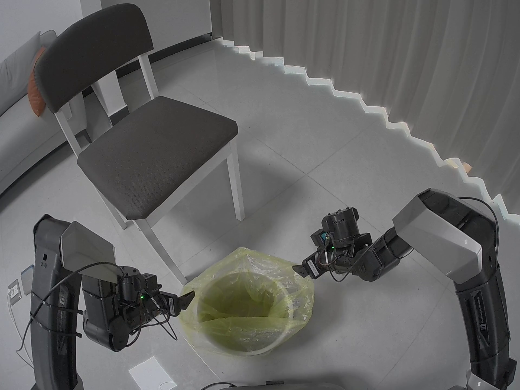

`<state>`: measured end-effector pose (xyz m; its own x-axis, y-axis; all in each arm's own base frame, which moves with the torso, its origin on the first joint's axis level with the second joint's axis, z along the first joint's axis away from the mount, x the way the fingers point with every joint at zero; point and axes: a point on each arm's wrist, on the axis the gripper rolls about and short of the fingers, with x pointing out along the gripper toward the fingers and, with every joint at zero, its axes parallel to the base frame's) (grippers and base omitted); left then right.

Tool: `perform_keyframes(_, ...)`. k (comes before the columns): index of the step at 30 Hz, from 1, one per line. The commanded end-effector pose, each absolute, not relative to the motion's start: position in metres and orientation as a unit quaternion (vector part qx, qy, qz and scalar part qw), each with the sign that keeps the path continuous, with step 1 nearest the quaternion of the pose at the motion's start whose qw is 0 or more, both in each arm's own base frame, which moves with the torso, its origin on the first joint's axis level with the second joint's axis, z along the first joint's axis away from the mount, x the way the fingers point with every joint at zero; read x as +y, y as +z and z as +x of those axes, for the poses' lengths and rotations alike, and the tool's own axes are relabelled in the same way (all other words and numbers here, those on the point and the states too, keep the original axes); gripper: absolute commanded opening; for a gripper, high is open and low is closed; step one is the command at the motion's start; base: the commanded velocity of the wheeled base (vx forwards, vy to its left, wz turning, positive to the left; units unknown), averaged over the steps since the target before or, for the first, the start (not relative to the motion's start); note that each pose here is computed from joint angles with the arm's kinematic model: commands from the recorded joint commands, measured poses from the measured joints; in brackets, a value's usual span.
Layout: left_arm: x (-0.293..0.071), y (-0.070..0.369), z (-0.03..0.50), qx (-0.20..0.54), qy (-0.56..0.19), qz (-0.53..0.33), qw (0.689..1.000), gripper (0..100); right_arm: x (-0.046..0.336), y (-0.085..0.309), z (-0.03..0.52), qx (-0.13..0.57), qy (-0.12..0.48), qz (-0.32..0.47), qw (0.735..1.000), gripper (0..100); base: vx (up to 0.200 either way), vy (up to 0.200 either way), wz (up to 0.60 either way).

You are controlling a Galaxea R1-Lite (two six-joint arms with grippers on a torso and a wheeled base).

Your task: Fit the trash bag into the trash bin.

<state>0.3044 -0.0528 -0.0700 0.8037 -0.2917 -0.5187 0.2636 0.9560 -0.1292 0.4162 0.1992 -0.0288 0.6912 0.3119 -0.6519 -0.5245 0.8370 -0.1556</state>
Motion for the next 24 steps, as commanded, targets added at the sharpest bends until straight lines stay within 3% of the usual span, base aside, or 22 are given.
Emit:
perform_keyframes(1,-0.047,-0.072,0.315,0.279,-0.134,-0.029,0.950,100,0.204,-0.041,0.431,0.317,0.222,-0.170,0.906,100,0.000,0.000,0.00)
perform_keyframes(18,-0.047,-0.071,0.308,0.299,-0.136,-0.029,0.944,100,0.210,-0.042,0.437,0.352,0.201,-0.191,0.894,100,0.000,0.000,0.00)
perform_keyframes(24,-0.045,-0.062,0.295,0.279,-0.147,-0.037,0.948,100,0.208,-0.020,0.433,0.341,0.198,-0.181,0.901,100,0.000,0.000,0.00)
